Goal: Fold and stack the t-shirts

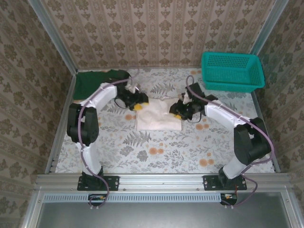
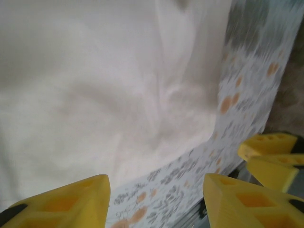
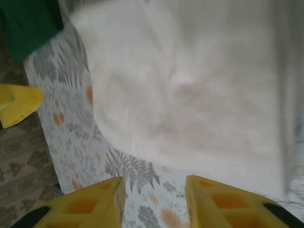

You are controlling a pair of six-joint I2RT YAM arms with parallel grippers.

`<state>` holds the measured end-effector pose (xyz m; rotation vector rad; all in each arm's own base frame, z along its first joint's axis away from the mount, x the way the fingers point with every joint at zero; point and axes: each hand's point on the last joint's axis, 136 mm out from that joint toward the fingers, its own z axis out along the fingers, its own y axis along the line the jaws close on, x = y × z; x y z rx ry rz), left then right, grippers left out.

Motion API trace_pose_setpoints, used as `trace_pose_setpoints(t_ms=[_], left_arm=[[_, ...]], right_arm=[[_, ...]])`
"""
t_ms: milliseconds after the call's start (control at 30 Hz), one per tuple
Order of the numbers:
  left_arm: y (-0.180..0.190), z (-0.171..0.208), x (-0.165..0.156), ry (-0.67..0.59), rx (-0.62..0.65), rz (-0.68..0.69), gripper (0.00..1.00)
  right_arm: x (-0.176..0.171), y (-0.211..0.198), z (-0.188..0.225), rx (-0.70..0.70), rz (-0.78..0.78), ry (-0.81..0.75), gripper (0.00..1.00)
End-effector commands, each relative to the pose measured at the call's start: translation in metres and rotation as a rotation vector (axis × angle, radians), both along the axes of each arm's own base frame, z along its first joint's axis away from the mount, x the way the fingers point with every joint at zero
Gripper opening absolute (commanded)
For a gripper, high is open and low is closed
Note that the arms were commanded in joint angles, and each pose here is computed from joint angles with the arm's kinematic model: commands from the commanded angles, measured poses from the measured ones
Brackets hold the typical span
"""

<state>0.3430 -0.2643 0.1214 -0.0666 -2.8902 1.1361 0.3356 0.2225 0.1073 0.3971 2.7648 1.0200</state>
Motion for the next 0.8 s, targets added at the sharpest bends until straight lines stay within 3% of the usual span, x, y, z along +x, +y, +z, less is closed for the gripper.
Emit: trace_pose_setpoints(t_ms=[0,67,300,400,500,700,767], left_arm=[[-0.005,-0.026,-0.023,0.023,0.049,-0.047,0.53],[-0.004,-0.046,-0.027,0.043,0.070,-0.023,0.51],[0.049,-0.133,-0.051,0.098,0.371,0.001,0.50],[0.071,-0.153,-0.061,0.104,0.484,-0.004,0.50],[0.077,-0.152,-0.060,0.093,0.497,0.000,0.51],[0.054,-0.092,-0.039,0.007,0.371,-0.003,0.61],[0.055,-0.076,-0.034,-0.003,0.366,-0.004,0.64]], right_arm=[[0.000,0.012,-0.032,0.050,-0.045,0.049,0.31],[-0.004,0.011,-0.054,0.032,-0.051,0.088,0.30],[-0.033,-0.017,-0.114,-0.142,-0.031,0.214,0.28],[-0.046,-0.038,-0.130,-0.204,-0.047,0.236,0.31],[-0.049,-0.049,-0.131,-0.186,-0.083,0.225,0.40],[-0.029,-0.038,-0.088,-0.094,-0.080,0.084,0.59],[-0.026,-0.044,-0.078,-0.116,-0.091,0.057,0.61]])
